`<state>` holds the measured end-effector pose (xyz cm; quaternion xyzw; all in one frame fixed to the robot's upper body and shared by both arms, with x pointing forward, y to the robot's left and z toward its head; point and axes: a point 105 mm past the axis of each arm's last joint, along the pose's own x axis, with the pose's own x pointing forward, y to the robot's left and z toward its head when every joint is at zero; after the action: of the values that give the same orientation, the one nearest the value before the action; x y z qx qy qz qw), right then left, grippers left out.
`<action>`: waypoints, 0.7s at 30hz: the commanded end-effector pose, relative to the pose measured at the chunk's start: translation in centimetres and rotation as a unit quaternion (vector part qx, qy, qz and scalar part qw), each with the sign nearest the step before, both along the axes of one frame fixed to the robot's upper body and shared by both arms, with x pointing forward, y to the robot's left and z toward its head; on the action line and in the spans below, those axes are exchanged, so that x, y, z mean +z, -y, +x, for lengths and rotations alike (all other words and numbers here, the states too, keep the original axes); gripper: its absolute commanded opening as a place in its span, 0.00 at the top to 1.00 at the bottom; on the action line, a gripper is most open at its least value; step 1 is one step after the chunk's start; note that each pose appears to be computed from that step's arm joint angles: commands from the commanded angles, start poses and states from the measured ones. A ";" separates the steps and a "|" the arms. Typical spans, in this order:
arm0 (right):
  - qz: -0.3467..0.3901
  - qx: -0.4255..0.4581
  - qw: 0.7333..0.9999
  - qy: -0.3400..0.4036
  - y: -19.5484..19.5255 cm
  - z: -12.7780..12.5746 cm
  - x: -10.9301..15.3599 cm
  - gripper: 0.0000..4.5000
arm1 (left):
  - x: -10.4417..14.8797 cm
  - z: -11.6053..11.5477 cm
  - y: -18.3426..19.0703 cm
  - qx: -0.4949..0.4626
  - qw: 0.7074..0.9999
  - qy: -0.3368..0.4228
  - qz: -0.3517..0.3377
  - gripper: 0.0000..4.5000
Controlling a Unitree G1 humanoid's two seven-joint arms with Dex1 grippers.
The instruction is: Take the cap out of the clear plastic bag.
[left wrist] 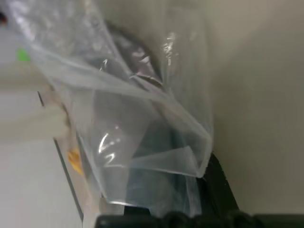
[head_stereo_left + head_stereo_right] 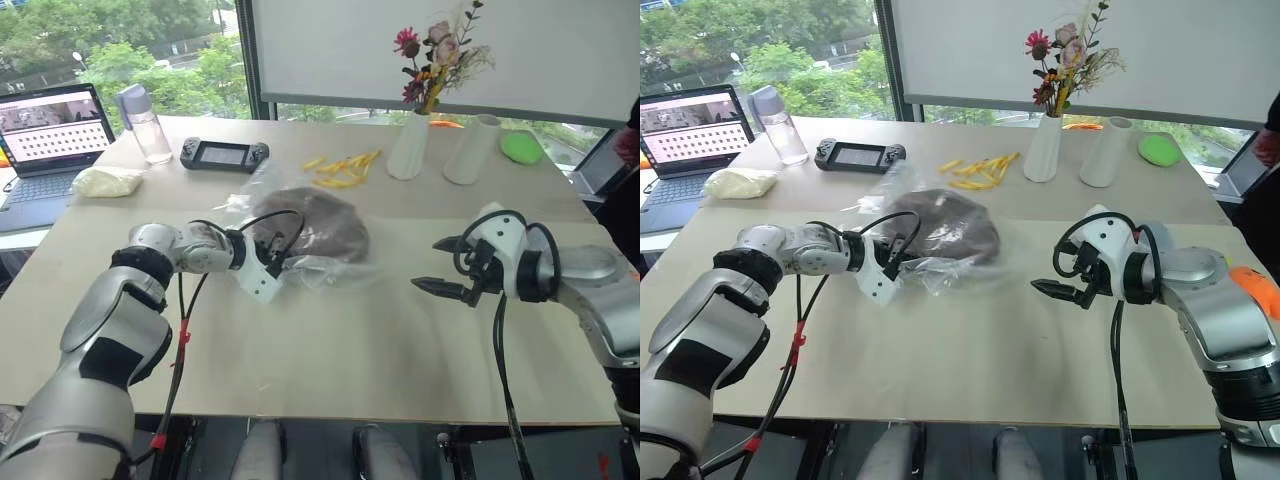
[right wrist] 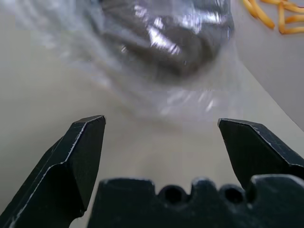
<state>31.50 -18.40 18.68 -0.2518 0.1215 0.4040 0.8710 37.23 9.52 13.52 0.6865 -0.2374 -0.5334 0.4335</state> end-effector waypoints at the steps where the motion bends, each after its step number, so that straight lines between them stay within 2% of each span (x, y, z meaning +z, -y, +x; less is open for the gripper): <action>1: -0.007 -0.011 0.999 0.041 0.4 -0.4 2.0 0.00 | 1.6 -1.8 1.8 -0.087 0.996 0.016 -0.018 0.99; 3: -0.008 -0.017 0.999 0.043 0.6 -0.6 2.0 0.00 | 1.6 -3.2 1.8 -0.130 0.991 0.001 -0.017 0.99; 6: -0.008 -0.026 0.999 0.046 0.8 -1.0 2.2 0.00 | 1.9 -3.4 0.9 -0.146 0.989 0.019 0.000 0.99; 12: -0.009 -0.041 0.998 0.048 1.3 -1.6 2.2 0.00 | 0.4 0.6 -2.1 -0.128 0.976 0.155 0.085 0.99; 14: -0.007 -0.042 0.998 0.046 1.2 -1.7 2.1 0.00 | 0.8 2.0 -2.8 -0.123 0.965 0.210 0.101 0.86; 15: -0.007 -0.042 0.998 0.045 1.2 -1.7 2.0 0.00 | 1.3 2.7 -3.2 -0.115 0.959 0.234 0.109 0.83; 21: 0.000 -0.031 0.999 0.042 0.6 -1.5 2.3 0.00 | 3.5 4.7 -5.4 -0.055 0.943 0.304 0.123 0.35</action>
<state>30.11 -19.35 19.54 -0.2509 0.1161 0.3657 0.8887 41.18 14.34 15.07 0.8345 -0.3262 -0.3870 0.2177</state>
